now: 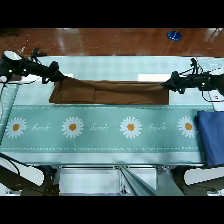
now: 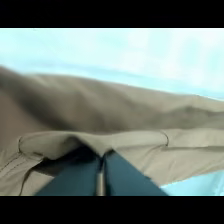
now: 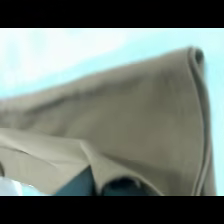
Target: Fold the shirts.
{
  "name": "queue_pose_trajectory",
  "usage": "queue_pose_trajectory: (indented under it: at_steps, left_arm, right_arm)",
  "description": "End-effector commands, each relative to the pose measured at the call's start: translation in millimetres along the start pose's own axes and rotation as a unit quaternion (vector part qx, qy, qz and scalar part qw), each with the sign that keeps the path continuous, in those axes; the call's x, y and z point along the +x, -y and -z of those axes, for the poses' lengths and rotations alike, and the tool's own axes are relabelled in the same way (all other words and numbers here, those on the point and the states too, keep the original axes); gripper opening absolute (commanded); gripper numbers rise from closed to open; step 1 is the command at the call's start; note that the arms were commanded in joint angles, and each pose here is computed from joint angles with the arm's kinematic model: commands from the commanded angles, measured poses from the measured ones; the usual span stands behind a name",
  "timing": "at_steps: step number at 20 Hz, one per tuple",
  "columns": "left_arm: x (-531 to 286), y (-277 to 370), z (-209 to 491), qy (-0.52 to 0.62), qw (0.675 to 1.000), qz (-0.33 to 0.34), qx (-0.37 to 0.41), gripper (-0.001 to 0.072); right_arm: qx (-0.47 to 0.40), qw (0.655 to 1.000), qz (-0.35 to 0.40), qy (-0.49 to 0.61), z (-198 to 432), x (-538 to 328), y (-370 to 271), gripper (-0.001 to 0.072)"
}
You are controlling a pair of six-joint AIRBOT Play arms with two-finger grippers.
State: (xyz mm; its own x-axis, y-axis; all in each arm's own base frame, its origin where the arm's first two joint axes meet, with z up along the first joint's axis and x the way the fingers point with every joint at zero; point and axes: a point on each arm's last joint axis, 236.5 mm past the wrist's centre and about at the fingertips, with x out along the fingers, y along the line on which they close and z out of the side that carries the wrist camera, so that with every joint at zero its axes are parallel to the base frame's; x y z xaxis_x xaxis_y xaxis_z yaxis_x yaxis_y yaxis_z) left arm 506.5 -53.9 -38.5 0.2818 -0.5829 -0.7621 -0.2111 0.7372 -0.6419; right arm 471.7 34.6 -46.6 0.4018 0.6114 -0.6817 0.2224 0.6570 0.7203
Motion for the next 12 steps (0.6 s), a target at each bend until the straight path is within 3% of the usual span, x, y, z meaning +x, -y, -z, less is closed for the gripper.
queue_pose_trajectory:
  at_steps: [1,4,6,9,12]
  left_arm:
    - [20.2,-9.7,0.3,-0.022,1.000,0.000,-0.018,0.0506]
    - [-16.8,-24.3,7.6,-0.059,0.998,-0.010,-0.017,0.0506]
    - [-64.4,-59.3,14.0,-0.068,0.995,-0.071,-0.032,0.0505]
    - [-141.8,-79.4,-4.1,0.047,0.988,-0.144,-0.019,0.0505]
    - [-171.7,-41.2,-2.3,0.201,0.971,-0.133,0.012,0.0505]
  right_arm:
    - [0.012,1.000,0.003,0.022,-17.8,11.4,11.5,0.0415]
    - [0.002,1.000,0.004,0.015,-21.0,-28.0,14.8,0.0411]
    - [0.001,0.999,0.041,0.023,-20.5,-73.9,36.7,0.0408]
    - [0.038,0.989,0.135,0.044,-6.5,-119.3,87.0,0.0408]
    - [0.088,0.988,0.114,0.061,10.4,-93.6,98.8,0.0408]
